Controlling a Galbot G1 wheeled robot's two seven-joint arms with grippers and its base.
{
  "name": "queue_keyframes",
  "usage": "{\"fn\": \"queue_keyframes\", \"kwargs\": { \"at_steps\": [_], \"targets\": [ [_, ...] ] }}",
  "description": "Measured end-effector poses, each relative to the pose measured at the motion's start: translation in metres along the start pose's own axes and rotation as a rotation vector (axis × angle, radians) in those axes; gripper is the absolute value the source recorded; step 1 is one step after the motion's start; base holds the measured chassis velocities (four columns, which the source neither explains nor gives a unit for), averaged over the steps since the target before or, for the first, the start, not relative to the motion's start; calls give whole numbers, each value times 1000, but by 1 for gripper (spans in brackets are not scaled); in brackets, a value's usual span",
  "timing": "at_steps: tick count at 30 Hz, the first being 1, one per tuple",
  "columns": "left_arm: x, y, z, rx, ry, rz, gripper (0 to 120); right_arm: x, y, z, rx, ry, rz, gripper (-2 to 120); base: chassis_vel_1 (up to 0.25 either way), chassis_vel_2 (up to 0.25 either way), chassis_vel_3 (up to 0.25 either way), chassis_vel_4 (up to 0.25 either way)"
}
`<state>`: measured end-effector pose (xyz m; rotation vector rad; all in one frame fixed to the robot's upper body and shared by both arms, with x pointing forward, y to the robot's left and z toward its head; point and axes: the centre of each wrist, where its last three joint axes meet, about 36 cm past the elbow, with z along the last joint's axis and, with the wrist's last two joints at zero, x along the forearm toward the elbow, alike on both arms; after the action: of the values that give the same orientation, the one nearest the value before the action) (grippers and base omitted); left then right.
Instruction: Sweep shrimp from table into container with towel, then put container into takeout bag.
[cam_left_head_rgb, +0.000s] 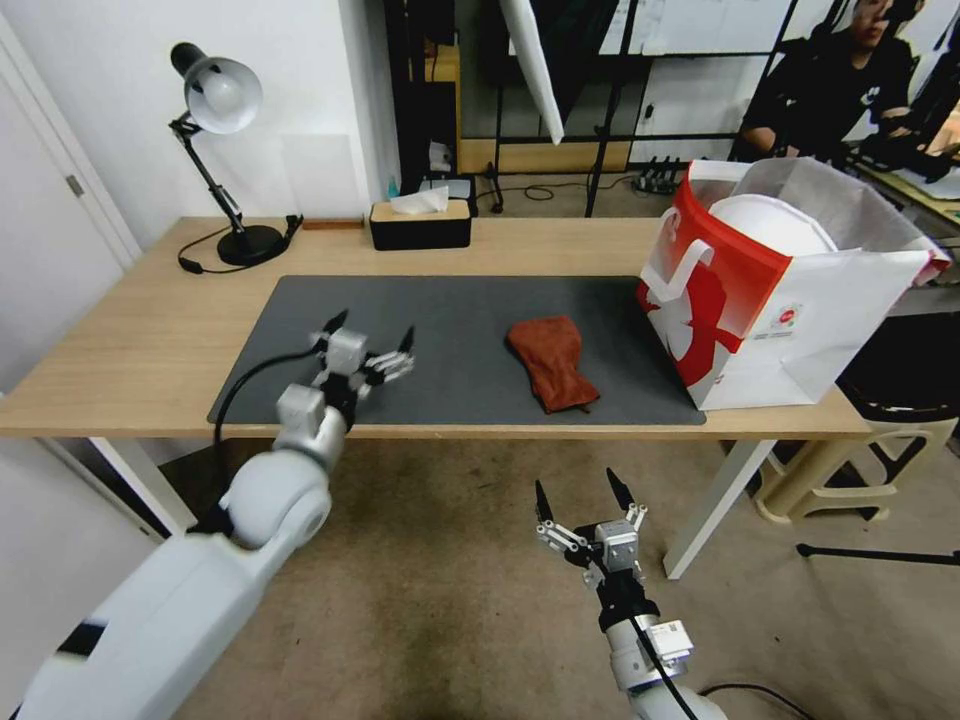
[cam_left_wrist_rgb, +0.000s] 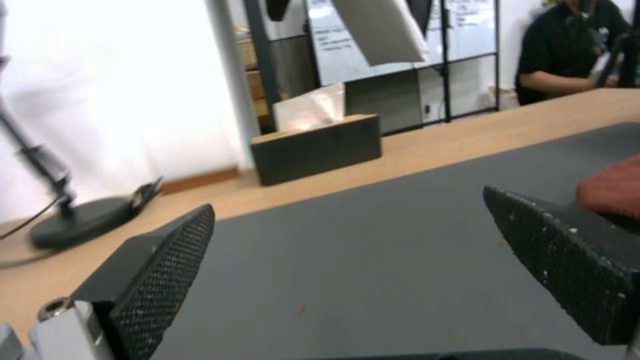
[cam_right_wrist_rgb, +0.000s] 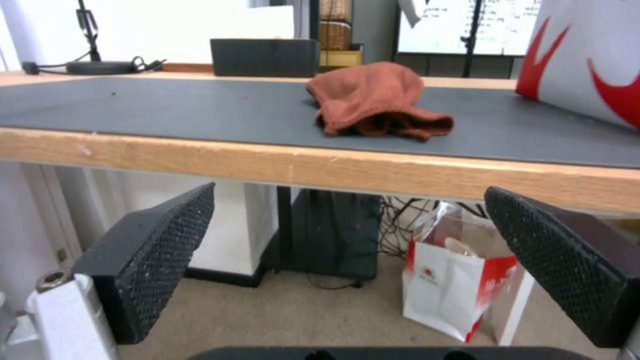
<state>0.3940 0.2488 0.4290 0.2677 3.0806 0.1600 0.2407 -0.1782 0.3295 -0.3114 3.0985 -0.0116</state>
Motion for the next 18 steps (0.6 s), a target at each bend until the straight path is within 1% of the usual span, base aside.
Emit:
{"fn": "queue_keyframes", "kwargs": {
  "at_steps": [1, 2, 3, 4, 5, 6, 7, 13, 15, 17, 18],
  "targets": [
    [11, 0, 7, 3, 9, -13, 100, 1, -1, -1, 1, -1, 0, 100, 0, 0, 0, 0],
    [11, 0, 7, 3, 9, -13, 100, 1, -1, -1, 1, -1, 0, 100, 0, 0, 0, 0],
    [19, 0, 11, 2, 11, -23, 100, 1, -2, -2, 2, -1, 0, 100, 0, 0, 0, 0],
    [19, 0, 11, 2, 11, -23, 100, 1, -2, -2, 2, -1, 0, 100, 0, 0, 0, 0],
    [39, 0, 22, 8, 4, -56, 100, 3, -3, -4, 4, -1, -2, 100, 0, 0, 0, 0],
    [39, 0, 22, 8, 4, -56, 100, 3, -3, -4, 4, -1, -2, 100, 0, 0, 0, 0],
    [48, -1, 26, 10, 0, -66, 100, 4, -3, -4, 5, 0, -2, 100, 0, 0, 0, 0],
    [58, -2, 30, 18, -10, -80, 100, 4, -4, -5, 6, -1, -2, 100, 0, 0, 0, 0],
    [66, -4, 31, 30, -11, -93, 100, 4, -4, -6, 6, -3, -1, 100, 0, 0, 0, 0],
    [68, -5, 32, 33, -11, -97, 100, 4, -4, -6, 7, -4, -1, 100, 0, 0, 0, 0],
    [80, -10, 36, 44, -8, -116, 100, 4, -4, -7, 8, -7, 2, 100, 0, 0, 0, 0]
  ]
}}
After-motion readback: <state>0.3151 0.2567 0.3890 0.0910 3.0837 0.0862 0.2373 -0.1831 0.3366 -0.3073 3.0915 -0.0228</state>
